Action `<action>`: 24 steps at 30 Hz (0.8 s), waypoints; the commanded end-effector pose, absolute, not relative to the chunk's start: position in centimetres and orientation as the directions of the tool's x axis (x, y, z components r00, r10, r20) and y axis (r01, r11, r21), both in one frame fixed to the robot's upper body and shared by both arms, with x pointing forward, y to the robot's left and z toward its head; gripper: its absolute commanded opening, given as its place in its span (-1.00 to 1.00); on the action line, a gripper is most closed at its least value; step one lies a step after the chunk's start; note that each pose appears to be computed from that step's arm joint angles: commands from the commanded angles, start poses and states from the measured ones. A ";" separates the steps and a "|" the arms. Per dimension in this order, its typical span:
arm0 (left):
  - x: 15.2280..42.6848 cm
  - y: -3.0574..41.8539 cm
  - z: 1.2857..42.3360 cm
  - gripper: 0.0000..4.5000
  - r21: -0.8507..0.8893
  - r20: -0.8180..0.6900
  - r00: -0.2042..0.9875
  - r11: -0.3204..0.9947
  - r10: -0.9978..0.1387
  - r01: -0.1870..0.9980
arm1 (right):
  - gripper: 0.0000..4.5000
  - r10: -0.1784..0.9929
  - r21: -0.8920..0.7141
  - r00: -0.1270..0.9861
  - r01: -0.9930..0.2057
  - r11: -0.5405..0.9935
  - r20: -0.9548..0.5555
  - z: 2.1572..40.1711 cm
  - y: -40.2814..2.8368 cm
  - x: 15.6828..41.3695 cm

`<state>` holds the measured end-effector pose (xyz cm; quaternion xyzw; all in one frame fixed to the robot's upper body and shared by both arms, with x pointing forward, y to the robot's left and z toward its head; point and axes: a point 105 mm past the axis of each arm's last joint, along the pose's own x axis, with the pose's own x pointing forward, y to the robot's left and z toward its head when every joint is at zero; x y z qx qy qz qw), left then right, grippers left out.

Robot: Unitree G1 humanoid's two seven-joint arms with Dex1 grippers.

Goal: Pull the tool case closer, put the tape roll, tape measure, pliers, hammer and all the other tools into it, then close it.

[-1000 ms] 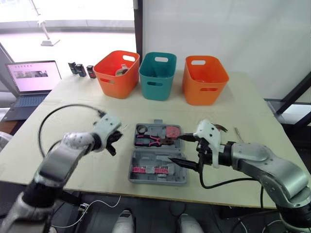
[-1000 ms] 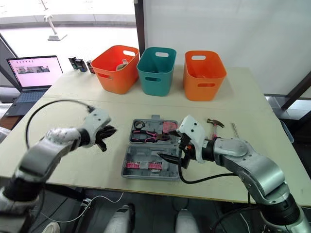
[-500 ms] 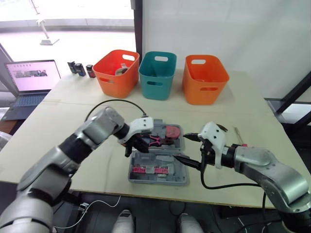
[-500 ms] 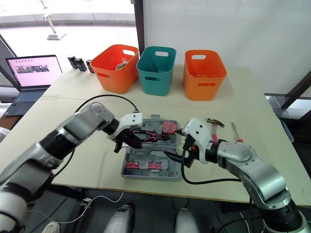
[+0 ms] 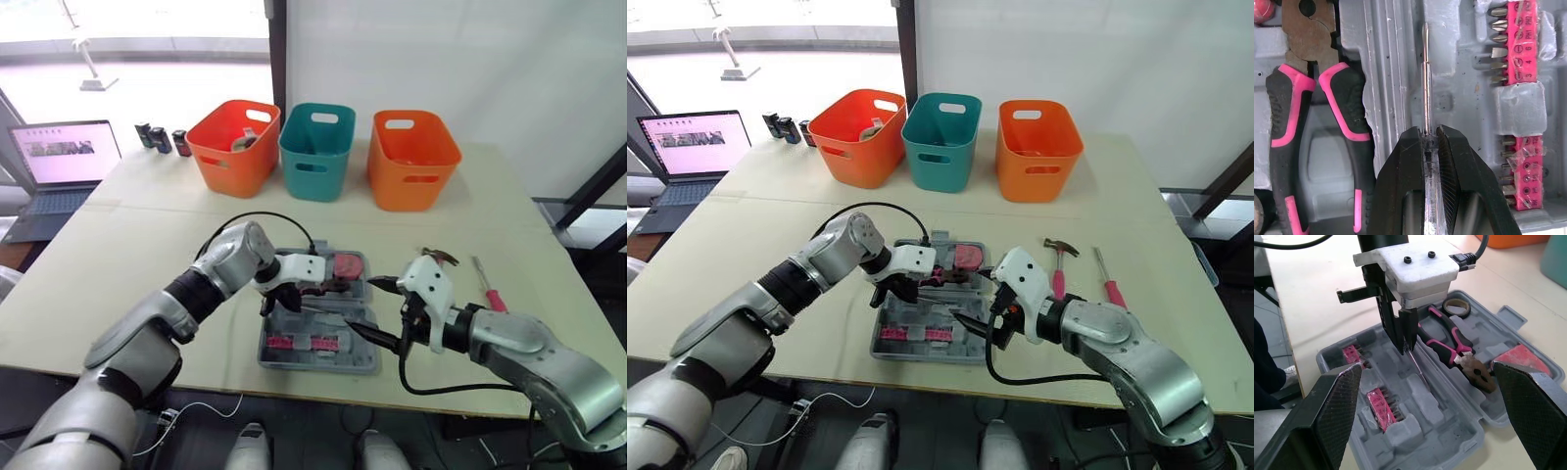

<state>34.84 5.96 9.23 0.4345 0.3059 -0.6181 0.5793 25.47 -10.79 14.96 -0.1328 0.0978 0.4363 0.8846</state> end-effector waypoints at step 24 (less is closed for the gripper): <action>34.8 3.8 10.2 -0.98 0.213 -0.856 0.091 -0.186 -0.509 0.959 | 1.00 0.755 -0.154 0.613 -0.790 0.594 -0.233 16.0 -10.1 24.9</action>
